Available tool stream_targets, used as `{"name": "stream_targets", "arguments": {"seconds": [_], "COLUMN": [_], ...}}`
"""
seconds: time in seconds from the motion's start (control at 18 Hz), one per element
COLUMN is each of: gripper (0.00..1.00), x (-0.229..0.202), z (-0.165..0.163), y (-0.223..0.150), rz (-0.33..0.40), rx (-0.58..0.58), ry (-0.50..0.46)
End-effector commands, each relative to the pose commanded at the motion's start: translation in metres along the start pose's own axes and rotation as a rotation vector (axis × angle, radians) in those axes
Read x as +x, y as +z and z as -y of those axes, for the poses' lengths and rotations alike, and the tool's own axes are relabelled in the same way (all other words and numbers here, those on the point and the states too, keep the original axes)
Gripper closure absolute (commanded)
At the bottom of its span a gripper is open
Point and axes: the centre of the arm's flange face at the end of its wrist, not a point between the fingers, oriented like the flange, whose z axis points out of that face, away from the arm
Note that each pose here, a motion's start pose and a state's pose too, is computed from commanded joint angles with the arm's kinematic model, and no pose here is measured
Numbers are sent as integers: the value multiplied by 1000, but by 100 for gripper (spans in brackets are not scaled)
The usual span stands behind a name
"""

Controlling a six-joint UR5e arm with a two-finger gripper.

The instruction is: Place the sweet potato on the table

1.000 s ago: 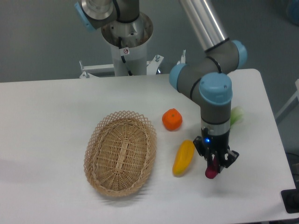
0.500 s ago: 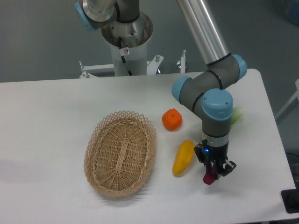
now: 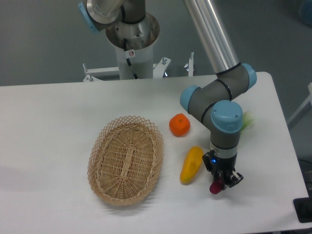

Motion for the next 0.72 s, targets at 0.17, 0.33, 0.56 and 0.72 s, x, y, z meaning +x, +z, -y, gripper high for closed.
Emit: {"name": "stream_targets", "arguments": {"seconds": [0.17, 0.33, 0.56, 0.72], "gripper": [0, 0, 0, 0], "x": [-3, -6, -24, -27], "z": [2, 4, 16, 18], "y": [-15, -32, -67, -98], "rz": [18, 40, 107, 148], "rx": [1, 8, 36, 47], "ry": [0, -92, -263, -263]}}
